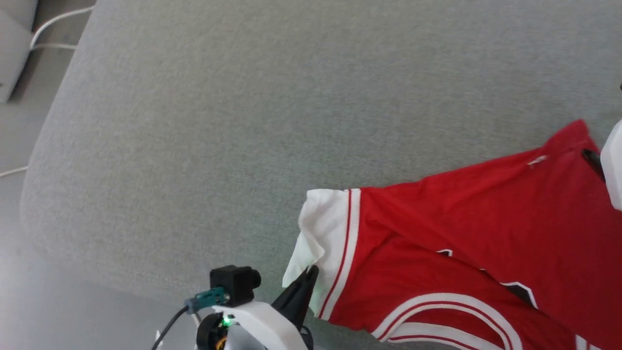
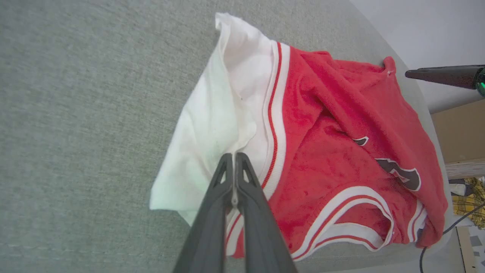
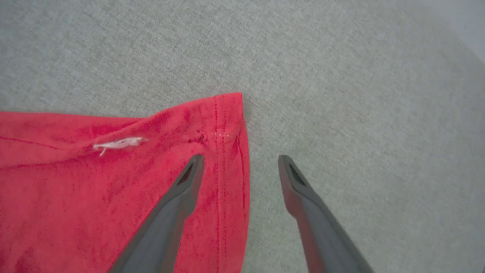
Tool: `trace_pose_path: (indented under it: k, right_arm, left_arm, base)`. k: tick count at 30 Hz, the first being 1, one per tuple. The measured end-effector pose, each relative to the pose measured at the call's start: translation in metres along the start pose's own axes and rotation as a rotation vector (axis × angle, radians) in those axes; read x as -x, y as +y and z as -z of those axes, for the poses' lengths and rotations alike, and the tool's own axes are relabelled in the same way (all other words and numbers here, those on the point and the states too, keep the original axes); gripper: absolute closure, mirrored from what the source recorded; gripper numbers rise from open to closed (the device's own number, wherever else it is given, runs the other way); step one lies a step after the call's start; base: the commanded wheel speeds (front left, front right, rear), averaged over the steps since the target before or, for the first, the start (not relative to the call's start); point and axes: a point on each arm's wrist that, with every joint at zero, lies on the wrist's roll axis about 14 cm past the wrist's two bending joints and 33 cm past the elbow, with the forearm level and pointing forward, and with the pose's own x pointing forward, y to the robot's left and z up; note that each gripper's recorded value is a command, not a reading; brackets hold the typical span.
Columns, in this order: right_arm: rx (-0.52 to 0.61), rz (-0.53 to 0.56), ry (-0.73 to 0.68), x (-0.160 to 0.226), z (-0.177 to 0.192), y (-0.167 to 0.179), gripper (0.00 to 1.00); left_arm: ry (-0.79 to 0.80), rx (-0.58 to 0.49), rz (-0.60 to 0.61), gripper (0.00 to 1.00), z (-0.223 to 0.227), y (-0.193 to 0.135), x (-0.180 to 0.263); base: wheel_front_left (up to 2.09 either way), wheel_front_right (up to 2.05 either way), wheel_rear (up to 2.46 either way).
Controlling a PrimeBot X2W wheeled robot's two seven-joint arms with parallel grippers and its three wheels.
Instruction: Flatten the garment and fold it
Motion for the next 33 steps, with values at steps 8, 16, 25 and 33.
trace_pose_path:
  k: [8, 16, 25, 33]
  right_arm:
    - [0.121, -0.027, 0.131, -0.053, 0.01, 0.013, 0.0]
    - [0.139, -0.06, 0.095, -0.066, 0.003, 0.023, 1.0]
    - [0.041, -0.081, -0.139, -0.031, -0.03, 0.025, 1.0]
    - [0.012, -0.008, -0.434, 0.059, -0.071, -0.004, 1.0]
  left_arm:
    - [0.022, 0.022, -0.071, 1.0, 0.014, 0.018, -0.003]
    - [-0.003, 0.012, -0.113, 1.0, 0.008, 0.034, 0.003]
    - [-0.114, -0.076, -0.082, 1.0, -0.036, 0.034, 0.012]
    - [-0.25, -0.195, -0.02, 1.0, -0.094, 0.021, 0.022]
  base:
    - [0.0, 0.0, 0.0]
    - [0.0, 0.0, 0.0]
    - [0.0, 0.0, 0.0]
    - [0.0, 0.0, 0.0]
